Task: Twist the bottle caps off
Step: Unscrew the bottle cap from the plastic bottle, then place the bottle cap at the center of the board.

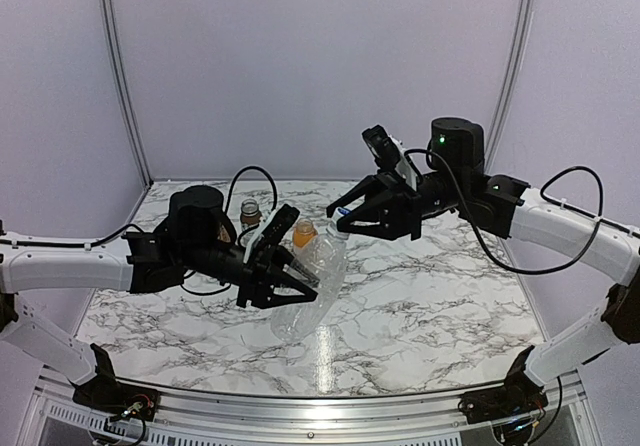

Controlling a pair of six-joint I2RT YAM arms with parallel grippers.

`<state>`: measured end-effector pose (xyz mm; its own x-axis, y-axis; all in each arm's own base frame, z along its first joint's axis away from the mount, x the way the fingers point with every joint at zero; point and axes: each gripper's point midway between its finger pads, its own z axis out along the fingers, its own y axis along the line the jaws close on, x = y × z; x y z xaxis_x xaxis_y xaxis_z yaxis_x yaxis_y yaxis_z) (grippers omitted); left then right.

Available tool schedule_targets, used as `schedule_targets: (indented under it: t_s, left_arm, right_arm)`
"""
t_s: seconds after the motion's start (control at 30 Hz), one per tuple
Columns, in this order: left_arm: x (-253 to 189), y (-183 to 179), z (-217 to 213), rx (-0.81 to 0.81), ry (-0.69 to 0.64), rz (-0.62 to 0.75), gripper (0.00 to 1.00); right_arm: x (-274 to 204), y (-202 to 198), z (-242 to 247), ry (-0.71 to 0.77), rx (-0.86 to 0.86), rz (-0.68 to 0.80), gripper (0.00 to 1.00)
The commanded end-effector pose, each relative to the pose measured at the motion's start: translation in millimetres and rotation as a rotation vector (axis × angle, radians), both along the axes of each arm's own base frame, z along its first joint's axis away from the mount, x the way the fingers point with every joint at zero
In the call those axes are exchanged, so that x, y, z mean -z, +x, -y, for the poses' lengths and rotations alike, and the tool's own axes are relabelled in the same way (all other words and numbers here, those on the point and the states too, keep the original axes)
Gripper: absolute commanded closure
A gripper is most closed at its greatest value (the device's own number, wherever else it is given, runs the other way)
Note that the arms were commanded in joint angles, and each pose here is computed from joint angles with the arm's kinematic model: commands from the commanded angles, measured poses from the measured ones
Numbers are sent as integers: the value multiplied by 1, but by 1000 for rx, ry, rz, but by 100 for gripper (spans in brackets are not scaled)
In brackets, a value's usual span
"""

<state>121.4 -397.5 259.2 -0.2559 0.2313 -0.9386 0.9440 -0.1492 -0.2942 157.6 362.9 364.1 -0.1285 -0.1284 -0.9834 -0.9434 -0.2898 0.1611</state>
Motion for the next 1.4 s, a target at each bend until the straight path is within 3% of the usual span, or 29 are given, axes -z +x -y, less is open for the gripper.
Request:
schedule_targets:
  t_s: [0.0, 0.33, 0.83, 1.07, 1.2, 1.37]
  left_arm:
    - [-18, 0, 1, 14, -48, 46, 66]
    - [-11, -1, -1, 26, -38, 36, 66]
    - [3, 5, -8, -18, -12, 36, 66]
    - [4, 25, -23, -167, -4, 64, 66]
    - [-3, 43, -34, -317, -10, 89, 66]
    - [-13, 62, -50, -476, -26, 121, 64]
  right_arm:
    - [-8, 6, 1, 13, 41, 6, 74]
    - [-12, 3, 4, 22, 23, 19, 79]
    - [-22, 44, 17, 36, 212, -5, 78]
    - [3, 105, 46, -20, 535, -51, 78]
    - [55, 147, 65, -160, 806, -89, 78]
    - [128, 176, 79, -304, 968, -121, 79]
